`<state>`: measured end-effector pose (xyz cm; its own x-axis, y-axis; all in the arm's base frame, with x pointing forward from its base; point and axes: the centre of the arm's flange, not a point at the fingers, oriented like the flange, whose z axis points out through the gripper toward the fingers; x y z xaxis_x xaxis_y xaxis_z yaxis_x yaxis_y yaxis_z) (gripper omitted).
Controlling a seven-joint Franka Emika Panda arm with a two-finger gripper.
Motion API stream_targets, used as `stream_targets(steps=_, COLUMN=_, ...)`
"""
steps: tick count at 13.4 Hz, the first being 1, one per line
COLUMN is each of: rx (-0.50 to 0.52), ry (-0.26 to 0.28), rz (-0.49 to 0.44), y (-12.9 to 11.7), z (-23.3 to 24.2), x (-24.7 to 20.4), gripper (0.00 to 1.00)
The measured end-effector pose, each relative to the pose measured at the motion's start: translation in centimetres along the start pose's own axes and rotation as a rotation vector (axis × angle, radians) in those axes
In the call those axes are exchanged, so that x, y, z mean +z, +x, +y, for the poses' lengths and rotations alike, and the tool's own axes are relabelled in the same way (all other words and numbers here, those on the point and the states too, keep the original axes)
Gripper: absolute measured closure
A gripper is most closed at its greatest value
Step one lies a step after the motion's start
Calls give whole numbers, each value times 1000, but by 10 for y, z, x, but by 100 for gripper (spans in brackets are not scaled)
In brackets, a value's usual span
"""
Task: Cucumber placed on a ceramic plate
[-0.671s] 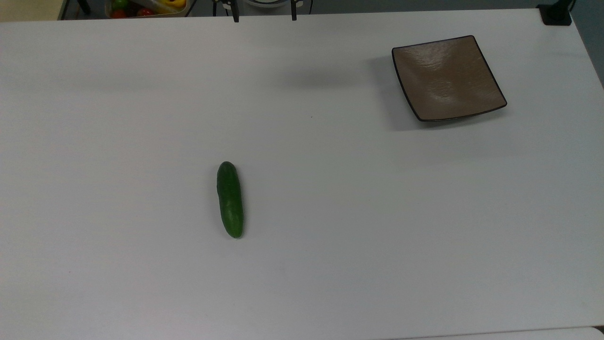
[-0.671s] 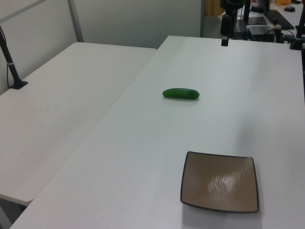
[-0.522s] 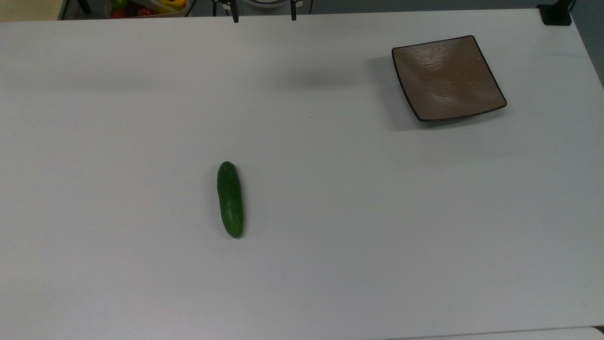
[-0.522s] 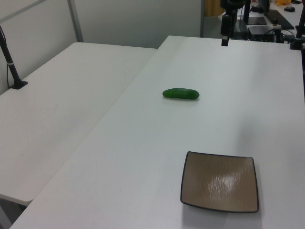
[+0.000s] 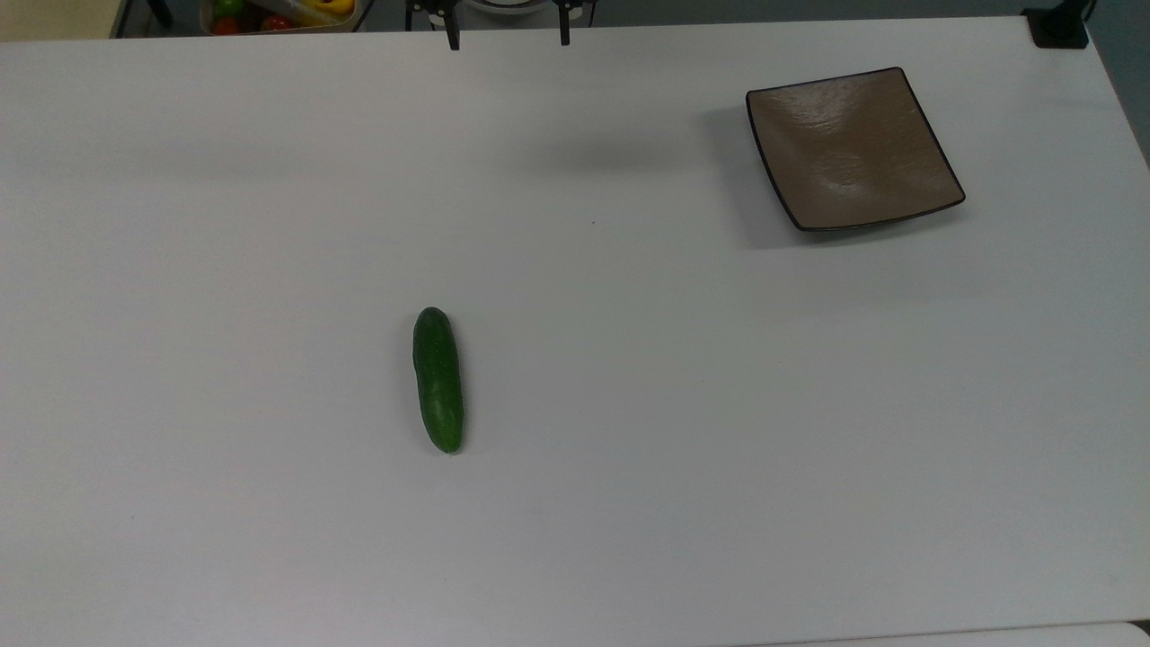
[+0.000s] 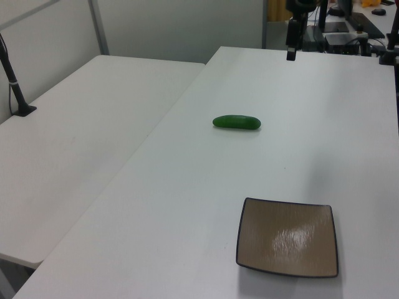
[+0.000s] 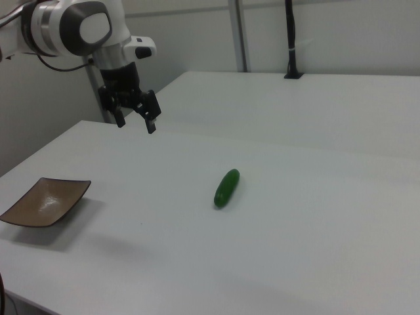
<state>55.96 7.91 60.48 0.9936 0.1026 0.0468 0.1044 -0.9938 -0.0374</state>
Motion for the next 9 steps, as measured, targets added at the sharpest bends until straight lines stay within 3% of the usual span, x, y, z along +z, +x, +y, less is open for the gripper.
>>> stream_targets(steps=3, rx=-18, ry=0, rz=-27, y=6, z=-10, x=20, gripper=0)
stream_targets(steps=6, rx=-10, ry=3, rz=101, y=40, z=-7, x=42, gripper=0)
stream_targets(steps=9, rx=11, ry=0, rz=167, y=64, z=6, x=63, gripper=0)
